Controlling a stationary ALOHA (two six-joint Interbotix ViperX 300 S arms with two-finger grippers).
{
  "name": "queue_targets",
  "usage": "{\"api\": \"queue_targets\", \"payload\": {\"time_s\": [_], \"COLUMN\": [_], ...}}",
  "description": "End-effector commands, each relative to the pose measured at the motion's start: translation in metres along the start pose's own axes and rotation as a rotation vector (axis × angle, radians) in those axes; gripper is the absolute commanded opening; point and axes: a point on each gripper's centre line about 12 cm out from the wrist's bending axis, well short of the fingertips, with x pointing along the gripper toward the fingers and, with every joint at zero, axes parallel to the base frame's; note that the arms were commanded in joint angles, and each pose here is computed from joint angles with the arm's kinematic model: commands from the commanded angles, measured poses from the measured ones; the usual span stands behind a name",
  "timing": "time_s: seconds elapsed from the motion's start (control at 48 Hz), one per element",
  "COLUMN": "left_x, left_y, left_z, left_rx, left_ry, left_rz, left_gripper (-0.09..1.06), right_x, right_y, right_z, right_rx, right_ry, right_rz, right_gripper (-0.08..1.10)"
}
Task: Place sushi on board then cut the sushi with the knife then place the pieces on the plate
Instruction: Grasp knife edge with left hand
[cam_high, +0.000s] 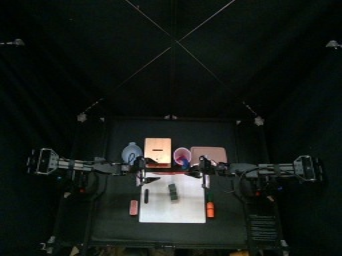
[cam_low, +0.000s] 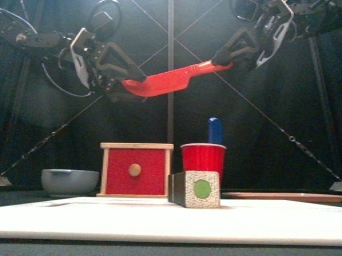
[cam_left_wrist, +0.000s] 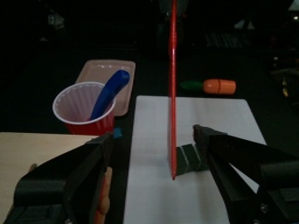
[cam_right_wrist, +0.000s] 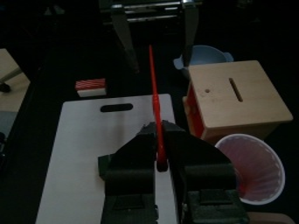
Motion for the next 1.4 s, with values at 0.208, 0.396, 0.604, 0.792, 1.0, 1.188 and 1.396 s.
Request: {"api": "queue_targets", "payload": {"time_s": [0.208,0.396,0.604,0.792,1.0,1.188,1.396], "left_x": [0.006,0.001,0.000,0.000,-0.002,-0.006,-0.009], "left_y": [-0.001,0.000,-0.005,-0.012,-0.012,-0.014,-0.017], "left_z": [0.011,0.013,0.013,0.010,0.013,0.016,0.011], "left_rx": [-0.037,-0.057,-0.049,-0.037,-0.036,-0.035,-0.033], "left_ry": [0.043,0.029,0.028,0.036,0.014,-0.007,-0.001], "left_rz": [0.004,0.010,-0.005,-0.026,-0.028,-0.033,-0.042], "left_gripper": [1.01,0.91,0.76,0.69,0.63,0.49,0.39], "right_x": [-0.002,-0.002,-0.002,-0.002,-0.002,-0.002,0.000], "right_y": [0.002,0.002,0.002,0.002,0.001,0.000,-0.002], "right_z": [0.009,0.006,0.002,0.001,-0.001,-0.004,-0.005], "right_rx": [0.005,0.007,0.007,0.007,0.009,0.013,0.025], "right_ry": [-0.032,-0.026,-0.017,-0.014,-0.009,-0.001,0.003], "right_rz": [0.005,0.005,0.005,0.005,0.002,-0.001,-0.006], "right_gripper": [0.35,0.35,0.35,0.35,0.35,0.35,0.35]}}
